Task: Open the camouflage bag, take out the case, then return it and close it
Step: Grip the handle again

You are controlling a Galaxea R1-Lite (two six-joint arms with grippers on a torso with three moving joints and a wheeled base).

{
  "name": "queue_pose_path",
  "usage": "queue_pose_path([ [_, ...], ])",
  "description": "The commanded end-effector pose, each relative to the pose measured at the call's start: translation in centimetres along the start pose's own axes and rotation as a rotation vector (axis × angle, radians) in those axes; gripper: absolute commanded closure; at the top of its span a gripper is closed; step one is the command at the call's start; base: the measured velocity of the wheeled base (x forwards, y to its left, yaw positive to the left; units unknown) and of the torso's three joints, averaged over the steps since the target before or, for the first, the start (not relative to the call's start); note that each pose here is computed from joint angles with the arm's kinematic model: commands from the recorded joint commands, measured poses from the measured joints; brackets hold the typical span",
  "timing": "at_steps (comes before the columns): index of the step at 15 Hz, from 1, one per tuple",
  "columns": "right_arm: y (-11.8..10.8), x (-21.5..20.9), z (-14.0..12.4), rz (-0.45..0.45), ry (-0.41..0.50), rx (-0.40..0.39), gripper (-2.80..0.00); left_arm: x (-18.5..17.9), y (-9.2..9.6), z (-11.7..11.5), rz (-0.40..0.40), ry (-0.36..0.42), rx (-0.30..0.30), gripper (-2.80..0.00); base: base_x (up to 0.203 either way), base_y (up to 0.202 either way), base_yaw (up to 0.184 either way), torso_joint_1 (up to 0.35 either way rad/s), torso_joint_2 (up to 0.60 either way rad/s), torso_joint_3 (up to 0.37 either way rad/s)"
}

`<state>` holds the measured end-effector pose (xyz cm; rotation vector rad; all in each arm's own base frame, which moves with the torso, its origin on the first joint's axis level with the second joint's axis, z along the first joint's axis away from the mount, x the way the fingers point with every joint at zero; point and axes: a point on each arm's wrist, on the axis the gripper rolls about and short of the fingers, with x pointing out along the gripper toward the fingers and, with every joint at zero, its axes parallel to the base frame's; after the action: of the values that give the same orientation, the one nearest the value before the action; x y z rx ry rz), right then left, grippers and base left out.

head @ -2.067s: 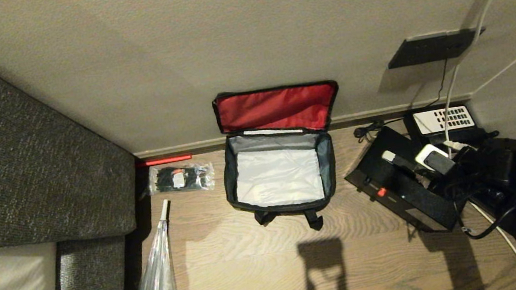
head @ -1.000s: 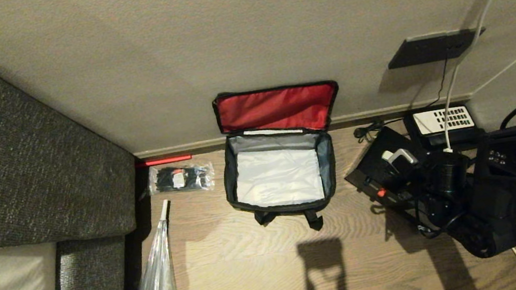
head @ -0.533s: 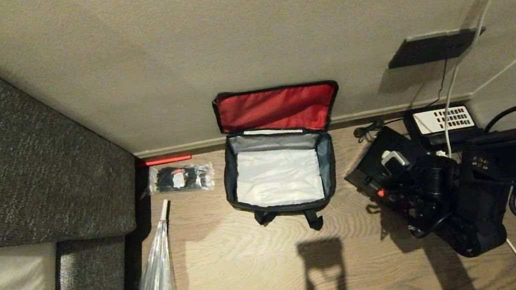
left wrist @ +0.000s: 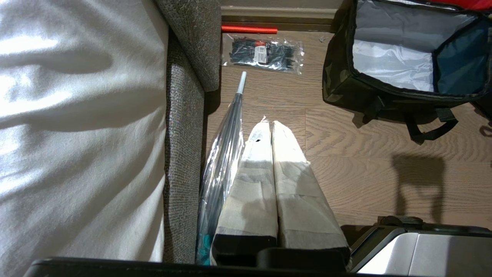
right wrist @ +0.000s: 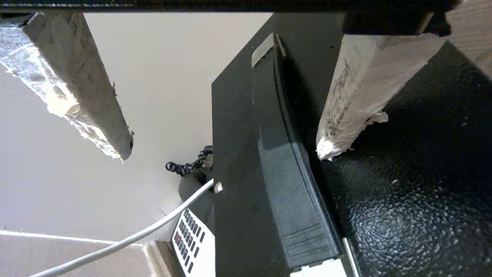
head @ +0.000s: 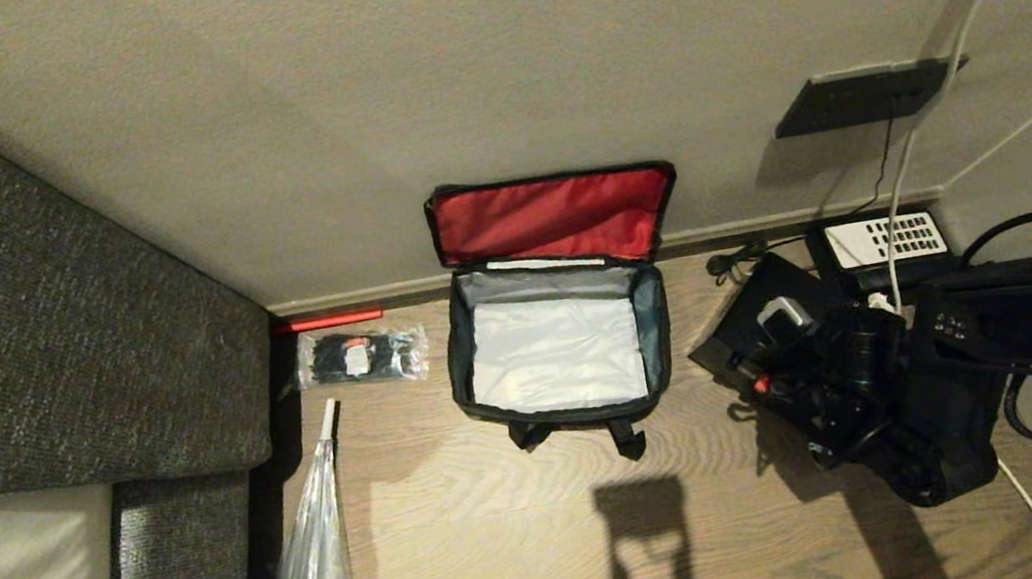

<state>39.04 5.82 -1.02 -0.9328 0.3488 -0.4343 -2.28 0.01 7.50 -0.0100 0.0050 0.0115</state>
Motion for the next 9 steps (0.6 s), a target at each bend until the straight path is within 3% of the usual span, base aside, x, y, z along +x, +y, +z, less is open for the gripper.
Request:
queue_pose_path([
  [1, 0.0, 0.2, 0.3, -0.013, -0.009, 0.007, -2.80, 0.0, 0.0, -0.1, 0.001, 0.000, -0.001, 0.00, 0.000, 0.000, 0.000, 0.000, 0.00, 0.000],
  [9, 0.5, 1.7, 0.7, -0.066, 0.006, 0.028, -2.80, 0.0, 0.0, -0.1, 0.001, 0.001, -0.001, 0.00, 0.000, 0.000, 0.000, 0.000, 0.00, 0.000],
])
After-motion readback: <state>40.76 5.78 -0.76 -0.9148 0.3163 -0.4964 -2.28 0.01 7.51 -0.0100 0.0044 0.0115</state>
